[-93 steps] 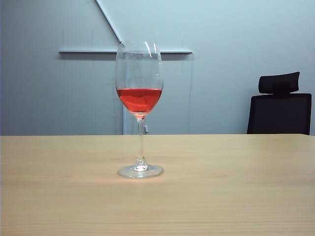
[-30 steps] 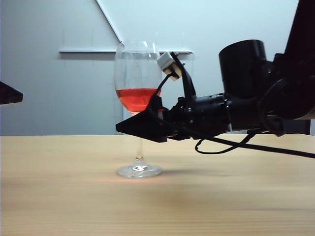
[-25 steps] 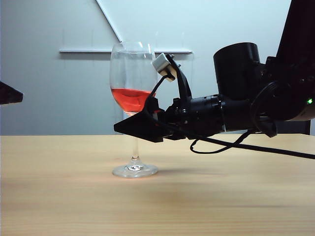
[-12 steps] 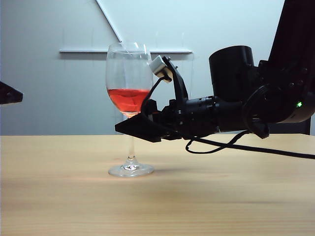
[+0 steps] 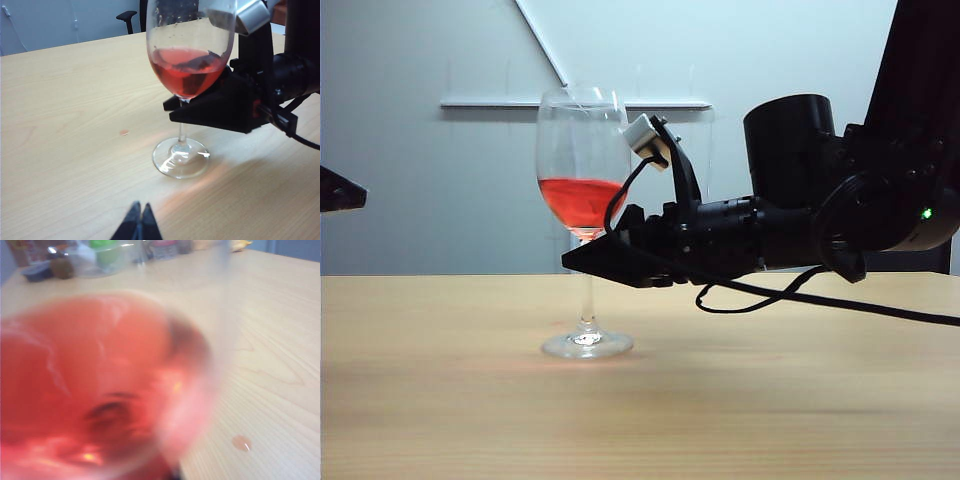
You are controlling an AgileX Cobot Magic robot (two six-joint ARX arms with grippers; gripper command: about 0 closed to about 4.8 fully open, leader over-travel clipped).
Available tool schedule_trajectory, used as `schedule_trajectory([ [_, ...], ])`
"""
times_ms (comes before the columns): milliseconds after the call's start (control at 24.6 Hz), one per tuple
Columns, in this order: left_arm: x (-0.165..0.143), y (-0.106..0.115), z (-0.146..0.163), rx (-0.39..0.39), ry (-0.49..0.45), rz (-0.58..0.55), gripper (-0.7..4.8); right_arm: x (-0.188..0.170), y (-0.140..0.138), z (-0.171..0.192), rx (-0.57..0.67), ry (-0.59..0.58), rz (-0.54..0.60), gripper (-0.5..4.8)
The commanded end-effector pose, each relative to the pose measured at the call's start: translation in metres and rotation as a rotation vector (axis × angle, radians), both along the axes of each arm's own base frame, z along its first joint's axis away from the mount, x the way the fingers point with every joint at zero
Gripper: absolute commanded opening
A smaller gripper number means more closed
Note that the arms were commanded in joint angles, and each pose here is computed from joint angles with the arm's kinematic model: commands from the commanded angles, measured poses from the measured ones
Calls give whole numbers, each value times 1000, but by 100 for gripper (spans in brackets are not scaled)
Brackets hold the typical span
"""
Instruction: Gently pick up the goblet, rotate it counterclockwise for two full turns (viewing from above), and then place it back on the table.
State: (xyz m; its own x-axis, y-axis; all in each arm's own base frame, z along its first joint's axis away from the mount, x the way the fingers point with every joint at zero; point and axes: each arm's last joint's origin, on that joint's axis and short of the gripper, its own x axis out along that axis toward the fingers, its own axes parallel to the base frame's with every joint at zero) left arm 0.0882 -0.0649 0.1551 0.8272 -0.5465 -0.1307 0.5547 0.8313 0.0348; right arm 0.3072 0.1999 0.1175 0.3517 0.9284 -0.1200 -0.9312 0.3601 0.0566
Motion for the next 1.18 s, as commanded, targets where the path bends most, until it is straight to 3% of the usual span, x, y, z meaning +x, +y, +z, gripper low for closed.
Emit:
schedule_trajectory([
  [41,0,0,2,-9,-13,-2,-5,2,2,6,27,-26,-3,76],
  [81,0,0,2,-9,-13,-2,-5,2,2,7,33,-28,-3,24],
  [163,0,0,2,-9,-13,-2,-5,2,2,7,39,-30,-4,-1],
  [366,0,0,2,-9,-13,-2,-5,2,2,11,84,15,-20,-2],
  [570,0,0,2,-9,-13,-2,-5,7,-3,19,200,207,-112,-2],
  [692,0,0,2,-9,-13,-2,-5,9,-8,27,234,260,-127,-2],
  [895,0,0,2,-10,-13,-2,-5,8,-14,43,215,338,-201,-3],
  [1180,0,0,3,-17,-23,-2,-5,-4,-22,75,34,183,-344,-3],
])
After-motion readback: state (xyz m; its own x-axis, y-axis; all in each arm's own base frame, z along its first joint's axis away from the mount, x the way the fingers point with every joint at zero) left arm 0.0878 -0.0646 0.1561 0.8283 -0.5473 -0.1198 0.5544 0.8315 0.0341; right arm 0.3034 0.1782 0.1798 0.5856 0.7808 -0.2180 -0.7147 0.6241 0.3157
